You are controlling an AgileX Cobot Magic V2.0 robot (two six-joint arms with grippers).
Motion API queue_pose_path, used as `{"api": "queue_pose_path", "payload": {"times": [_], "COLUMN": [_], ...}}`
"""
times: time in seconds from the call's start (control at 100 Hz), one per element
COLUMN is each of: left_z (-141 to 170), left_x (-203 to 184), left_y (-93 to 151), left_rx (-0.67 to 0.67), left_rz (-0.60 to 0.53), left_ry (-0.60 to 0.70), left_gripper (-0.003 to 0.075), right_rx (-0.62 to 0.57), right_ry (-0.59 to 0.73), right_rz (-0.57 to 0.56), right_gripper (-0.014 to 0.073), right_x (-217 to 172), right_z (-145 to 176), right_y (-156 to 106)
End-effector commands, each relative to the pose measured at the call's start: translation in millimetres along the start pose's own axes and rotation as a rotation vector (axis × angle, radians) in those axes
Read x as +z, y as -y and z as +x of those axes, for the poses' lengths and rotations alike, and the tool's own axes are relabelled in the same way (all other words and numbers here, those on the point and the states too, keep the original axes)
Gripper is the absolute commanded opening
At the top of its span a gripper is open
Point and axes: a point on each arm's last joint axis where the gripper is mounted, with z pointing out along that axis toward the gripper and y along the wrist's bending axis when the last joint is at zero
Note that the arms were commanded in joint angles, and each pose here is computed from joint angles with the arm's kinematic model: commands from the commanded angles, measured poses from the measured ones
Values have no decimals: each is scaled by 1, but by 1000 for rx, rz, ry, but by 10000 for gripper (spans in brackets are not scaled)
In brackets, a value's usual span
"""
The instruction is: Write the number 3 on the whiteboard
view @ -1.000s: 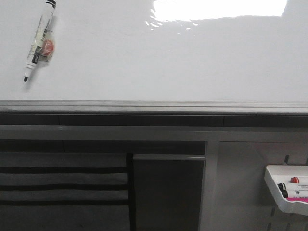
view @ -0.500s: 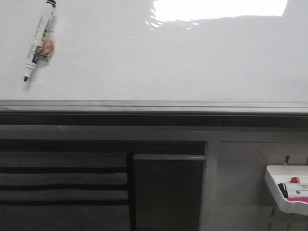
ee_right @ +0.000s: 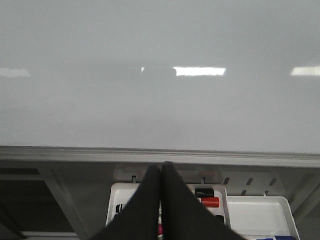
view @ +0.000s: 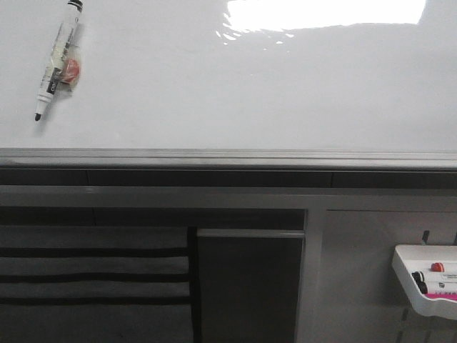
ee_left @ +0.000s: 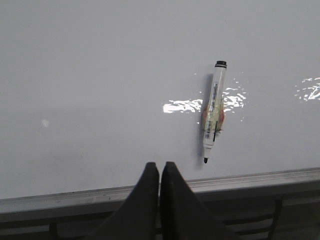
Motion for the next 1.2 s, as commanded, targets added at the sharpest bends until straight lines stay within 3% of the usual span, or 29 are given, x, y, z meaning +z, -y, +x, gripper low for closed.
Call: {"api": "queue_pose_path", "payload": {"times": [0.0, 0.38, 0.48, 0.6, 0.67, 0.76, 0.91, 1.19], "left_z": [-17, -12, -11, -11, -10, -7, -4, 8], "left_x": [3, 21, 28, 35, 42, 54, 81, 146], "left_y": [-2, -3, -3, 3, 8, 17, 32, 44], "left_rx": [-15, -8, -8, 2, 11, 25, 48, 84], "left_rz": [-11, -9, -3, 41, 79, 133, 193, 174], "left_ry": [84, 5, -19, -25, -43, -67, -75, -95], "left_gripper": [-20, -6, 122, 358, 415, 404, 358, 311], "right_rx": [-13, -8, 7, 69, 130, 176, 104, -9], "right_ry": [57, -22, -28, -9, -4, -25, -46, -34], "right_rz": [-3, -10, -18, -46, -76, -151, -342, -551], "right_gripper": [-69, -45, 110, 342, 398, 397, 397, 397], "right_x": [3, 20, 23, 23, 24, 27, 27, 20], "right_z": [-15, -12, -12, -14, -16, -17, -29, -43], "right_y": [0, -1, -2, -5, -7, -15, -36, -66]}}
